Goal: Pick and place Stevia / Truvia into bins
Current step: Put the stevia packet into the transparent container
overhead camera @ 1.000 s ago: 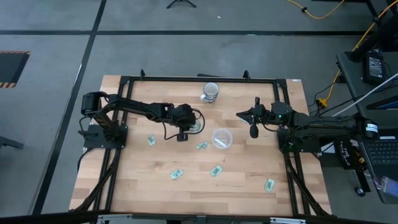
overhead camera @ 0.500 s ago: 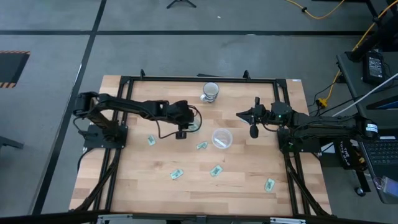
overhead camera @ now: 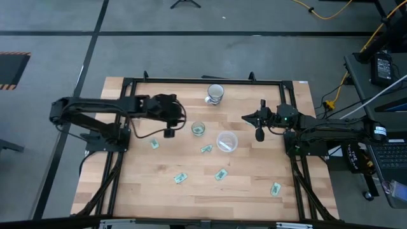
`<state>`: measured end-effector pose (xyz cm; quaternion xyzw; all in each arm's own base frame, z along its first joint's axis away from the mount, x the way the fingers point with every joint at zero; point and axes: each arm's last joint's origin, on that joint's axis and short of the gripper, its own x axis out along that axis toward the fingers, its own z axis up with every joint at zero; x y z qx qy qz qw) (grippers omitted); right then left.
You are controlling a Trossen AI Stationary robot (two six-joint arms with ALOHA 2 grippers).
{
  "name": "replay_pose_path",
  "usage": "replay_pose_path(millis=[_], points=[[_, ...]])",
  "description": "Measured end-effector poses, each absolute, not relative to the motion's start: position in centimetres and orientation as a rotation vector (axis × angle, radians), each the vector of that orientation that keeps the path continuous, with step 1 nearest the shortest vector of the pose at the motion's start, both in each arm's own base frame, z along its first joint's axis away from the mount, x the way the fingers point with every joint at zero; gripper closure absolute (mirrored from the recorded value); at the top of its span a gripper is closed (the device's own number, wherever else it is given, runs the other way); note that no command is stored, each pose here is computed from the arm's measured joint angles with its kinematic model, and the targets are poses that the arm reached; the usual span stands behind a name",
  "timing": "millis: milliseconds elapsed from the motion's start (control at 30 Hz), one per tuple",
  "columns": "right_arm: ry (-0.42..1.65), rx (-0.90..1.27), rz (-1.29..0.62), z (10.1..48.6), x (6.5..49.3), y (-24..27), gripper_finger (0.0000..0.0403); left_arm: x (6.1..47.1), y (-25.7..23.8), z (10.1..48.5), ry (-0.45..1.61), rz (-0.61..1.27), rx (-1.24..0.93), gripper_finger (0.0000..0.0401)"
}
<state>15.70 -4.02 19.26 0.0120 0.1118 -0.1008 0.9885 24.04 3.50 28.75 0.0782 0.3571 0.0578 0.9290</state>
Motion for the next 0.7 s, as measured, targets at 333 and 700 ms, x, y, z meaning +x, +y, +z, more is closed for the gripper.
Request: replay_pose_path(millis=[333,700], points=[[0.233,0.006,-0.2,19.2,15.7,-4.0,0.0398,20.2,2.9,27.7,0.632,0.106,0.131,0.0357],[0.233,0.006,-0.2,19.2,15.7,-4.0,0.0398,17.4,2.3,23.3,0.457,0.07,0.128,0.0399]])
